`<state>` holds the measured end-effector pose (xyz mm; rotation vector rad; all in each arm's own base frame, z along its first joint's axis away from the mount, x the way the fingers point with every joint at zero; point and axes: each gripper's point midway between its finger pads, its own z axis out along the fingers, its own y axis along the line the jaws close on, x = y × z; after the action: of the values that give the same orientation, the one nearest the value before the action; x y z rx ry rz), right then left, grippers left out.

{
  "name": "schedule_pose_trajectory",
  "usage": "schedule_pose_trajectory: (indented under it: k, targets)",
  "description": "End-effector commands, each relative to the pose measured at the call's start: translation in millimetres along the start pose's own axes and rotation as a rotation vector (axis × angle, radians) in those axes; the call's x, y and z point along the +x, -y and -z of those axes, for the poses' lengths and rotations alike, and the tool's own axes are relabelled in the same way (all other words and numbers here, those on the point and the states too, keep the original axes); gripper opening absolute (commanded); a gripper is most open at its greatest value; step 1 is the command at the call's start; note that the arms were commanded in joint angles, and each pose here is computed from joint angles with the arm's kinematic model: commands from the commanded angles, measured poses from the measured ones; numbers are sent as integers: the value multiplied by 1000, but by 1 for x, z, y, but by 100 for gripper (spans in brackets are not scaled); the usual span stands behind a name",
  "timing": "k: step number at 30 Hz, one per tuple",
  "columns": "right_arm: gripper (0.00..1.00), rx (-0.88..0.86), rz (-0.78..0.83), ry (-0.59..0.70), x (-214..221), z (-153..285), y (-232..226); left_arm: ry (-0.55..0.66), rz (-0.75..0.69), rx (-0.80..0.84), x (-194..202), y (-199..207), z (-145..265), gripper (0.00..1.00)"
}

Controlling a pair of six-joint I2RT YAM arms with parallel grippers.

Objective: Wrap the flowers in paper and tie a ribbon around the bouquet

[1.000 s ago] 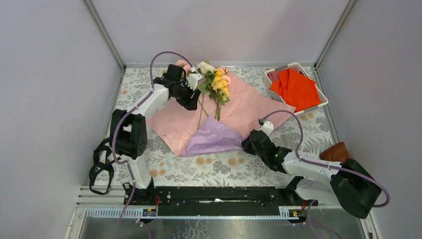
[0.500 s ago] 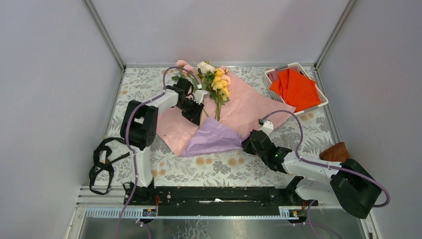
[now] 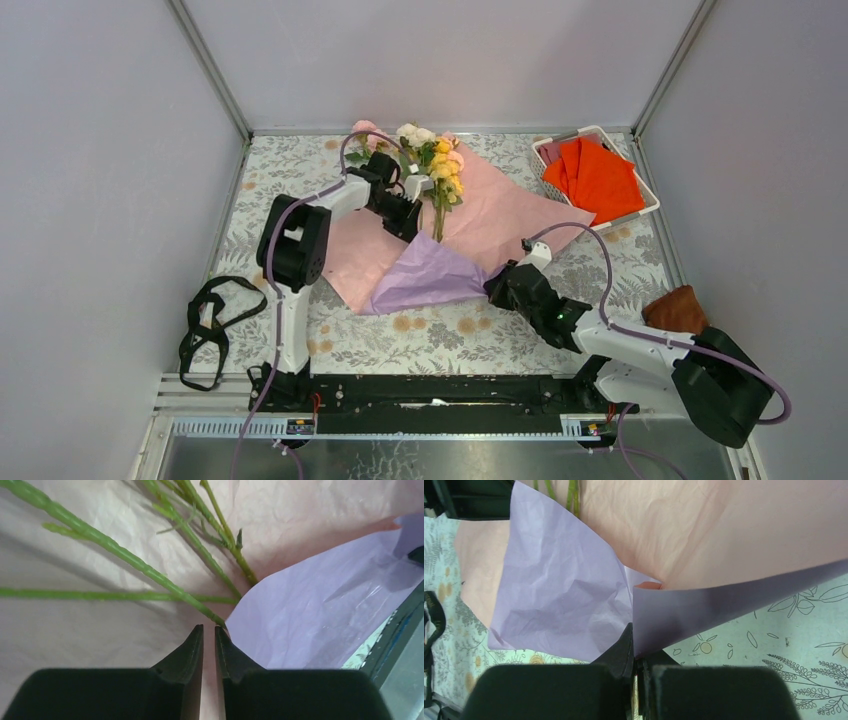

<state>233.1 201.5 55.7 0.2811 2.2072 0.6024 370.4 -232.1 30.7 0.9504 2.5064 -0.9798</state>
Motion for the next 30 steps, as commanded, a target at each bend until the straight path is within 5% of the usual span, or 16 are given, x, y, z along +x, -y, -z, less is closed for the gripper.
schedule_pose_trajectory:
  k: [1,8,13,24,30]
  targets:
    - [0,-78,-40,61,-15,4,-16,69,20,143,-25,17,-10,19]
    - [0,-46,-39,49,-12,2,-10,76,41,247,-23,35,-9,29]
    - [0,-31,-26,42,-13,1,-10,96,14,152,-21,15,15,48]
    - [0,-18,-10,40,-12,-1,-8,179,-17,65,-31,0,62,72]
    - [0,-1,15,46,-15,-2,-6,96,-37,100,2,24,33,85]
